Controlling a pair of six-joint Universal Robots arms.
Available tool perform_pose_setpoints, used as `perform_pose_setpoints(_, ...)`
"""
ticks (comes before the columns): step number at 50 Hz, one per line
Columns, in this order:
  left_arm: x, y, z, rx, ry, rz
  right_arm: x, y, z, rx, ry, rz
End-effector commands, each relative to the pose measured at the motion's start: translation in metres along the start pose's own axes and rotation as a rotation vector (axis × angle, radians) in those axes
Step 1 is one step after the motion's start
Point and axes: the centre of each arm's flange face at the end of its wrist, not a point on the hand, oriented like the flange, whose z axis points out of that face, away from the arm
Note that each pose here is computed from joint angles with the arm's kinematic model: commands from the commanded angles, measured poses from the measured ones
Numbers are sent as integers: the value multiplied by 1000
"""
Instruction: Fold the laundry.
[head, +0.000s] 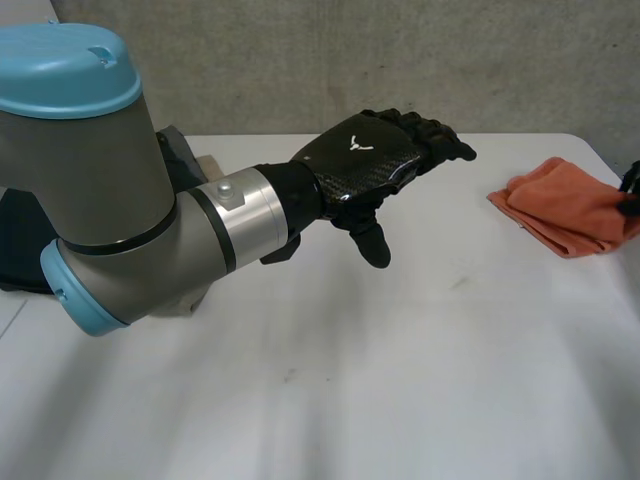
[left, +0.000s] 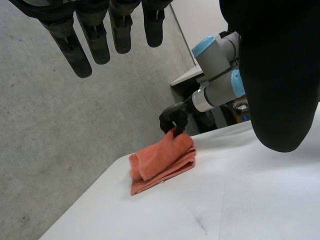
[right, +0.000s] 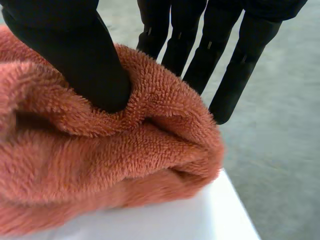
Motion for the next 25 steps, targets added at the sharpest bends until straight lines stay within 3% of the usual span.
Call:
perform_pose_setpoints(1, 0, -4, -1, 7, -9, 6, 19, -7, 2, 62, 166, 246)
perform_pose_setpoints(9, 3, -5, -2, 3, -6, 3, 21, -3, -4, 38, 242, 301)
perform_pose_setpoints(18, 4, -2, -3, -5, -2, -3, -2, 1, -10, -33, 25, 308)
perform_pose_setpoints(25, 5, -1, -3, -7, 0, -6, -27, 5, -29, -124, -39, 321)
